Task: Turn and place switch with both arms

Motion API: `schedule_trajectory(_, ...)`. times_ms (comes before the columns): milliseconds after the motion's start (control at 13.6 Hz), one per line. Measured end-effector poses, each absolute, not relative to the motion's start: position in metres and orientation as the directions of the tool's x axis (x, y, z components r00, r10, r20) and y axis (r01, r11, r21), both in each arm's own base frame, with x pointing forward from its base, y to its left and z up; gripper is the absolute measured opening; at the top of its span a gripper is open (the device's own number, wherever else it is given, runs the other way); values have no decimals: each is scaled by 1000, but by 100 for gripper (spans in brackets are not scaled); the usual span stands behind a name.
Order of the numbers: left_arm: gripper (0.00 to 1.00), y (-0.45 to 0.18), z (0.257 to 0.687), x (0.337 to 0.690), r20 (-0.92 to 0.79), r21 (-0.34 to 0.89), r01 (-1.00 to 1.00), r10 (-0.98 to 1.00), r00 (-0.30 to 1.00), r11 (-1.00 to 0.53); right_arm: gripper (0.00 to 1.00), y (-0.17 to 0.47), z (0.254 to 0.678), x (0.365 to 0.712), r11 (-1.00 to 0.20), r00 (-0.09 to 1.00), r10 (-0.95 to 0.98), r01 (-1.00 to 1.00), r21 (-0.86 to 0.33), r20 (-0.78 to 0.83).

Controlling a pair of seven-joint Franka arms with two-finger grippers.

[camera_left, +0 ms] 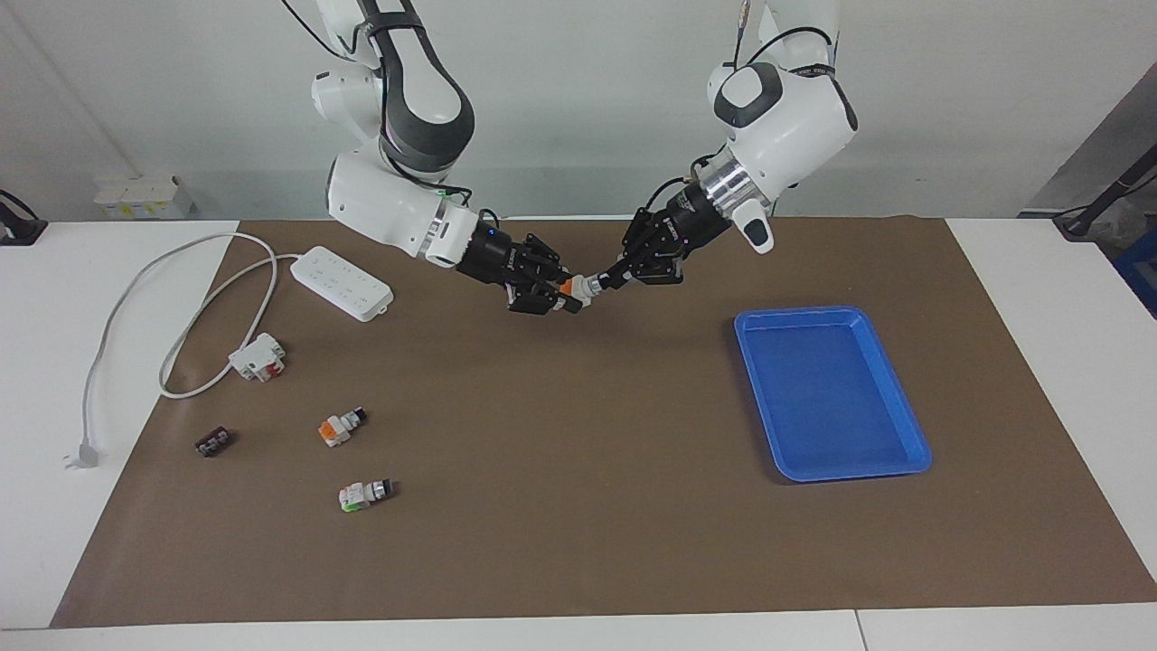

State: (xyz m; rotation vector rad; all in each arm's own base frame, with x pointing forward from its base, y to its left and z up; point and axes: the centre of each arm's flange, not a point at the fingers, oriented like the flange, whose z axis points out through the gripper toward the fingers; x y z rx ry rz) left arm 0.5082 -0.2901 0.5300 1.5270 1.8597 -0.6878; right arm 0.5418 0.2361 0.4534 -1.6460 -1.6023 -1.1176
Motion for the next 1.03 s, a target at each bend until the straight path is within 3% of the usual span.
schedule_trajectory(587,10,-292,530,507,-675,-260,868,563,-477,424,41,239,450,541,-114,-67,502,983,143,862)
schedule_trajectory(1028,10,-292,530,507,-653,-308,830,531,-540,465,41,239,449,541,-115,-66,502,983,142,862)
